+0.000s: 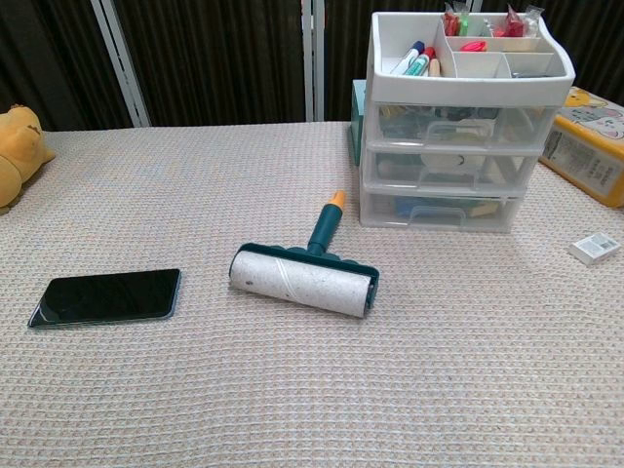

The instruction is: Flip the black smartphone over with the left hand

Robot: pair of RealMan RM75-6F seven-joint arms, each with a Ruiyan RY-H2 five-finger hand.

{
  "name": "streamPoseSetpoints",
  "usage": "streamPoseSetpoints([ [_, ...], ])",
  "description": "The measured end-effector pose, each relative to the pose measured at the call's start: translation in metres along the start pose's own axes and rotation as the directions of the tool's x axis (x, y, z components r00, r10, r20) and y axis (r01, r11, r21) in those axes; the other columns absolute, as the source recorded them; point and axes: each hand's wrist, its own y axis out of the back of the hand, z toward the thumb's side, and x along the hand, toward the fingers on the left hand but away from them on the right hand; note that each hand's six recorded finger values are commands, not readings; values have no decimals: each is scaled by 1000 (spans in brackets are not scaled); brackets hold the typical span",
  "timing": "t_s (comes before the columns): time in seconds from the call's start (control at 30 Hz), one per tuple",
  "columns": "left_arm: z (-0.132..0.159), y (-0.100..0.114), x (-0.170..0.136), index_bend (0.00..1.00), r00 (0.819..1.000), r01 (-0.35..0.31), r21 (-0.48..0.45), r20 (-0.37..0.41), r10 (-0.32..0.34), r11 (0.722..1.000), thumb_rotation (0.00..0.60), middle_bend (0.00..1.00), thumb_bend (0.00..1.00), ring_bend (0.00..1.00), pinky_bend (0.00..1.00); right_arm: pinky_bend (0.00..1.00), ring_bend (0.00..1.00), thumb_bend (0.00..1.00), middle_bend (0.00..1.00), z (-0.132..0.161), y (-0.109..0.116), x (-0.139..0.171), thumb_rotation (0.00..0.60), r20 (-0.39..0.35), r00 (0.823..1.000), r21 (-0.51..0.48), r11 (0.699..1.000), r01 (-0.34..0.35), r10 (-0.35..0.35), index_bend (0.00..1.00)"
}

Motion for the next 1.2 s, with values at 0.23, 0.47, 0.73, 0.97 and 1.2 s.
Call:
streamPoseSetpoints([
  [0.23, 0, -2, 1, 0, 1000, 7, 5, 3, -7, 1000, 600, 0, 69, 0, 0, 0, 0, 0, 0, 1, 0, 0, 600, 4, 1000, -4, 1000, 6, -6, 0],
  [0.47, 9, -21, 7, 0, 996, 85, -2, 24, -85, 996, 600, 0, 175, 0, 0, 0, 0, 0, 0, 1, -1, 1, 600, 5, 1000, -16, 1000, -4, 4, 0],
  [0.73, 47, -85, 40, 0, 956, 288, -15, 64, -286, 958, 600, 0, 364, 0, 0, 0, 0, 0, 0, -1, -4, -2, 600, 15, 1000, -16, 1000, -22, 22, 0],
  [0.97, 89, -137, 65, 0, 928, 363, 28, 82, -364, 931, 600, 0, 366, 0, 0, 0, 0, 0, 0, -9, -7, -5, 600, 39, 999, -18, 999, -36, 37, 0],
  [1.2, 113, -166, 73, 0, 910, 402, 56, 86, -406, 914, 600, 0, 369, 0, 0, 0, 0, 0, 0, -12, -7, -5, 600, 48, 998, -22, 999, -38, 39, 0],
])
